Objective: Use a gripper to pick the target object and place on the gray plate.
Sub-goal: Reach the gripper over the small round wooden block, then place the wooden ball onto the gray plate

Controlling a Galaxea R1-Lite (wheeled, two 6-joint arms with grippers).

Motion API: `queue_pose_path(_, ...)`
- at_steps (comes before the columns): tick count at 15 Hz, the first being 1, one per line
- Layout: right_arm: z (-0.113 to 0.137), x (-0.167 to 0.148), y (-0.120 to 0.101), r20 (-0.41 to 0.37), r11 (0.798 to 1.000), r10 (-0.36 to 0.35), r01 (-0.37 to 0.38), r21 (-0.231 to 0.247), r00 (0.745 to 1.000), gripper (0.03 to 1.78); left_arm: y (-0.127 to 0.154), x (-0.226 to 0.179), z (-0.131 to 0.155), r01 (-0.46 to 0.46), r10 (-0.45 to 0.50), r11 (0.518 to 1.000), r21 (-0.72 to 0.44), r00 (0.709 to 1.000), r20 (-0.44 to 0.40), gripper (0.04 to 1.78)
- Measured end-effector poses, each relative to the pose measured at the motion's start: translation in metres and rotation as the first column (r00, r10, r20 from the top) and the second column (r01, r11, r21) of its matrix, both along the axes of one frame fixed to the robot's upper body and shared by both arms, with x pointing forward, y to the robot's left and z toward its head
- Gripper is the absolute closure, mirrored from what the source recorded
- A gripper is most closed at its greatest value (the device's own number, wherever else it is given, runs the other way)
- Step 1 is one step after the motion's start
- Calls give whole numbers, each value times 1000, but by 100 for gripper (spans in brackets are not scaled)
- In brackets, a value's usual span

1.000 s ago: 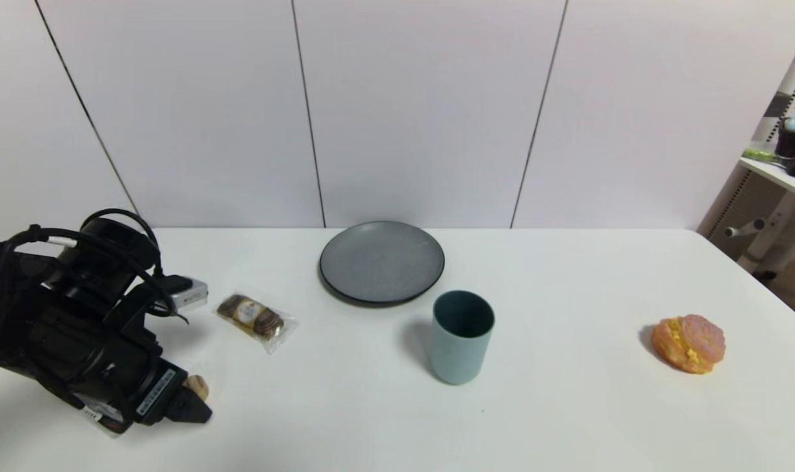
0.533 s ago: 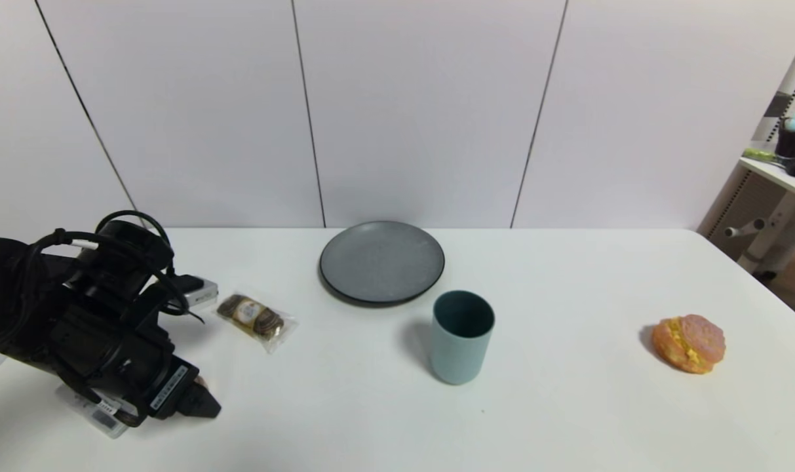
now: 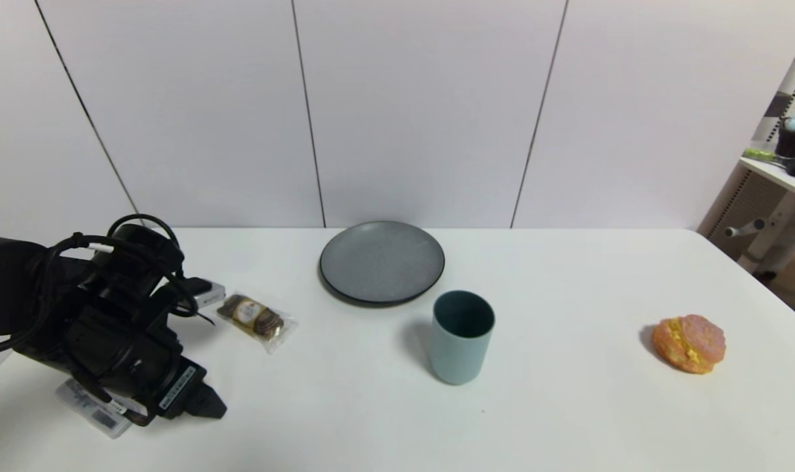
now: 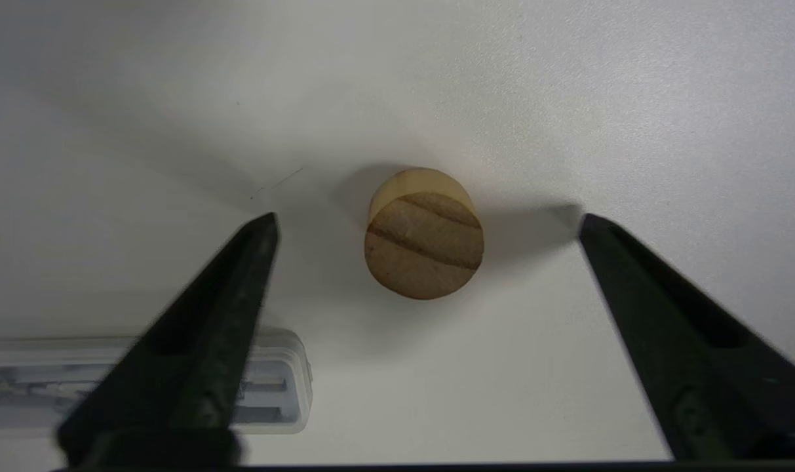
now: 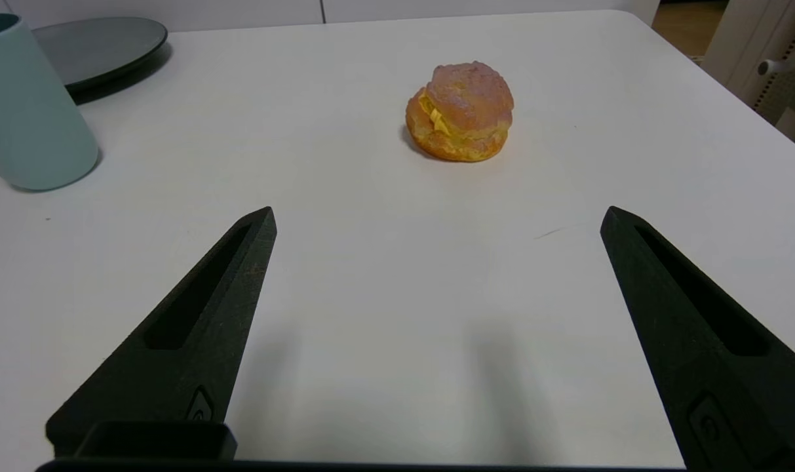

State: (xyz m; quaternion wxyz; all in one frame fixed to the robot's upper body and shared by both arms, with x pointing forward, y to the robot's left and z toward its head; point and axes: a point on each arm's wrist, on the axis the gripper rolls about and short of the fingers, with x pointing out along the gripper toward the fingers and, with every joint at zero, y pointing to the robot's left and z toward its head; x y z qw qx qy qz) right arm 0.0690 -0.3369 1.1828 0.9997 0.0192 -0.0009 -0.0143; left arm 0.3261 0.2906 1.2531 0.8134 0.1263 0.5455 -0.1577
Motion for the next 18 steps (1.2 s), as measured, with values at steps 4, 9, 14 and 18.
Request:
queue_pose_path(4, 0, 0, 0, 0, 1000, 0, 0, 0, 1000, 10, 0, 0, -1, 0, 0, 1000, 0, 1000, -3, 86)
queue_pose_path(9, 0, 0, 0, 0, 1000, 0, 0, 0, 1000, 10, -1, 2, -3, 1, -1, 1000, -1, 1000, -5, 131)
queue_pose_path(14, 0, 0, 0, 0, 1000, 0, 0, 0, 1000, 10, -4, 8, 6, 13, -10, 1000, -21, 995, 103, 131)
queue_pose_path(18, 0, 0, 0, 0, 1000, 0, 0, 0, 1000, 10, -24, 19, 44, 91, -46, 992, -91, 911, 409, 131)
